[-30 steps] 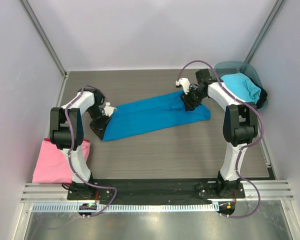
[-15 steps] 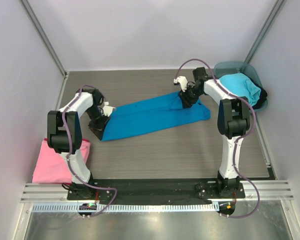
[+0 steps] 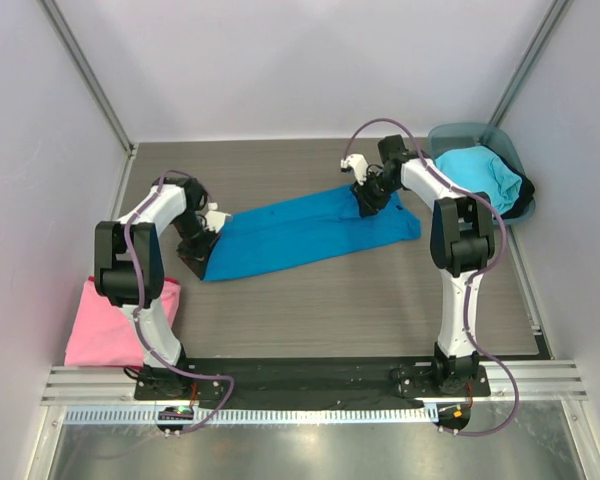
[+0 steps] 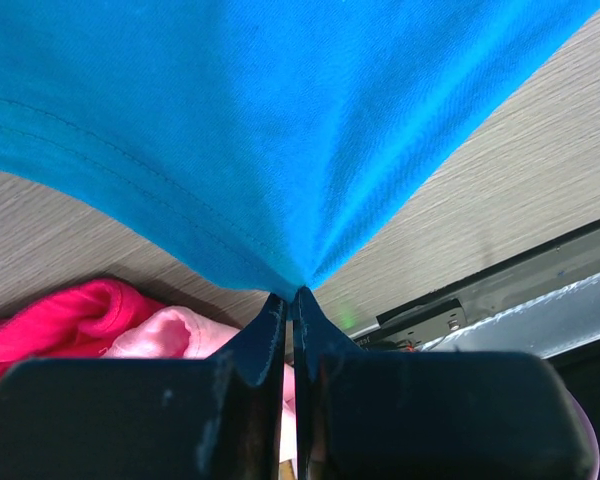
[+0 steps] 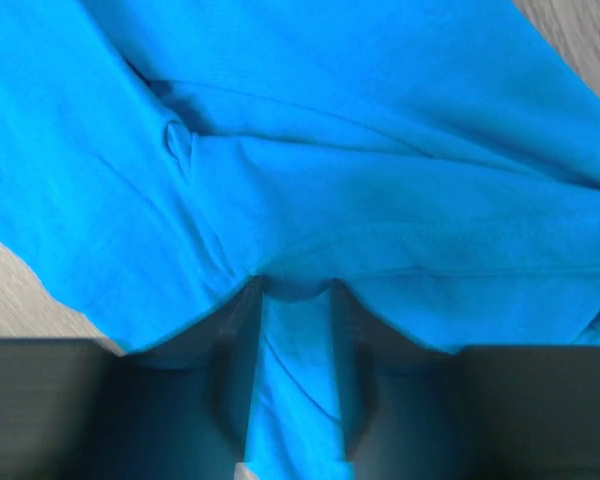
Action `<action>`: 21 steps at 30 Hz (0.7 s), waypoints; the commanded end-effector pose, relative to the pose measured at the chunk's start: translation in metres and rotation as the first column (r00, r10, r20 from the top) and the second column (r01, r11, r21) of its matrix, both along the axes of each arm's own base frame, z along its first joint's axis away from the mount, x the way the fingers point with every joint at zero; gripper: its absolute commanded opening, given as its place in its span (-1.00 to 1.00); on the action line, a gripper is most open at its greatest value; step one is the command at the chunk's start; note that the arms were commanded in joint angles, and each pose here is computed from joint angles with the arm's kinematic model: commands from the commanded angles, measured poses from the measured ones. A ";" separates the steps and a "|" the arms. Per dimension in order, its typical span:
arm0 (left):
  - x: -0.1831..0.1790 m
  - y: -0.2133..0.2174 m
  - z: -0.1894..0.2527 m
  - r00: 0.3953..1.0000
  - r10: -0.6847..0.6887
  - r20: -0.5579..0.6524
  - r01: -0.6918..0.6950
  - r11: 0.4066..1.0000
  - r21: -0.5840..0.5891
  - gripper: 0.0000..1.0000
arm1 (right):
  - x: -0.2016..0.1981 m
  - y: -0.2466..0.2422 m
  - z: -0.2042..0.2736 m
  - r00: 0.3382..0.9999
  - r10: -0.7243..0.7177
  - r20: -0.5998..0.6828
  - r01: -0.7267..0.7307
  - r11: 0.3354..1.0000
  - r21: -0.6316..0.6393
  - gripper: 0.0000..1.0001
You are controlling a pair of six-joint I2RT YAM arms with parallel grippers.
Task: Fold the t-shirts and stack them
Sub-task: Fold the tshirt
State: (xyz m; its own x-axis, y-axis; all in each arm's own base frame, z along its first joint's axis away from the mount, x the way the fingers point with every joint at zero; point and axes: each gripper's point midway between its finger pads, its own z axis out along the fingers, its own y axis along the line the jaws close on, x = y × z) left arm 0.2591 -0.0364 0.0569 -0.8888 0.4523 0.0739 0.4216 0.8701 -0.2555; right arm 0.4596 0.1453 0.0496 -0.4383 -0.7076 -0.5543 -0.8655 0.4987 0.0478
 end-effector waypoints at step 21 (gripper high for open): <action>-0.003 -0.005 0.009 1.000 -0.025 0.017 0.025 1.000 0.001 -0.91 | 0.063 0.091 0.058 0.972 0.090 0.219 -0.108 0.992 0.072 -0.40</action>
